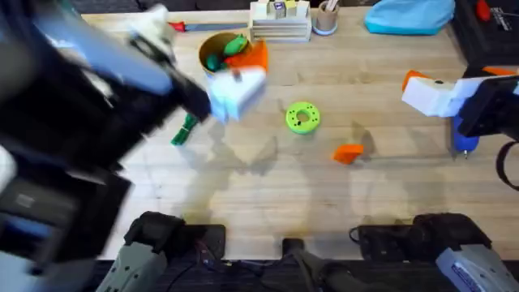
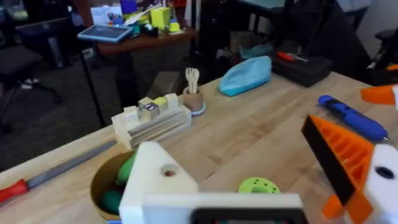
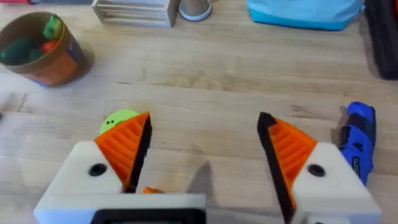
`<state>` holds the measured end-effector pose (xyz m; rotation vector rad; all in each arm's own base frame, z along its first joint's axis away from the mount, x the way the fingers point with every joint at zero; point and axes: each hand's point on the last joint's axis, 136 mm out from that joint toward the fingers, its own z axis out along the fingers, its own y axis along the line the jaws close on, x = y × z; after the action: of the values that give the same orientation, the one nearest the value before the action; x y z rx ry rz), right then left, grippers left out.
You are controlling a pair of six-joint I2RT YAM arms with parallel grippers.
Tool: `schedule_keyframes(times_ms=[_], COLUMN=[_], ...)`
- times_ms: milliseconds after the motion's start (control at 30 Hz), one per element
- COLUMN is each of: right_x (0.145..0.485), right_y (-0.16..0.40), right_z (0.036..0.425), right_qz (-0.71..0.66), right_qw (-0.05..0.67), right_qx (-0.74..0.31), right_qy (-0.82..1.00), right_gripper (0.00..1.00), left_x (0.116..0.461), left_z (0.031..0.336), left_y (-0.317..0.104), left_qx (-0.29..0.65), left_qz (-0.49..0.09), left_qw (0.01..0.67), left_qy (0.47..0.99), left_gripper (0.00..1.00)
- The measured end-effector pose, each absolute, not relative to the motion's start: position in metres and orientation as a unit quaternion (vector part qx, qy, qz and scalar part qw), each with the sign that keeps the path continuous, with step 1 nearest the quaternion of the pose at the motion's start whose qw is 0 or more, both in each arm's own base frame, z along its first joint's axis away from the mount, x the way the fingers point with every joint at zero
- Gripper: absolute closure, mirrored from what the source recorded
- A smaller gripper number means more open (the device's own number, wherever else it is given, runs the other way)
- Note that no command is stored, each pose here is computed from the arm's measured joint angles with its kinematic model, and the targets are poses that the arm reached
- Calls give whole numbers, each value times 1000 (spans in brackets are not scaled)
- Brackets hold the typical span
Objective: Pick up the gripper from the table and insert it into the empty holder that is missing its gripper. Then pick up a screw, insert it into the mounting hole, and use the screwdriver to tighten it. Finally, clean up the table by picking up the vegetable and placing it into the bucket.
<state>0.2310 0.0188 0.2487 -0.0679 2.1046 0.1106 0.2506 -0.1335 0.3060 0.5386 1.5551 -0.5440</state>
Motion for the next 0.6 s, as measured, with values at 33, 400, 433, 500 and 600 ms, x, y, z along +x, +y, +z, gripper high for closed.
schedule_keyframes(times_ms=[33,400,433,500,600], right_x=[231,231,231,231,231], right_y=[19,19,19,19,19], right_z=[249,249,249,249,249], right_qz=[46,46,46,46,46], right_qw=[494,494,494,494,494], right_qx=[-28,-28,-28,-28,-28], right_qy=[868,868,868,868,868], right_gripper=[10,10,10,11,10], left_x=[244,198,196,193,193], left_z=[297,226,225,223,216], left_y=[-137,-140,-139,-139,-138], left_qx=[246,253,252,251,250], left_qz=[-243,-272,-273,-274,-275], left_qw=[654,693,696,702,705], left_qy=[672,618,614,608,604], left_gripper=[9,9,9,9,9])
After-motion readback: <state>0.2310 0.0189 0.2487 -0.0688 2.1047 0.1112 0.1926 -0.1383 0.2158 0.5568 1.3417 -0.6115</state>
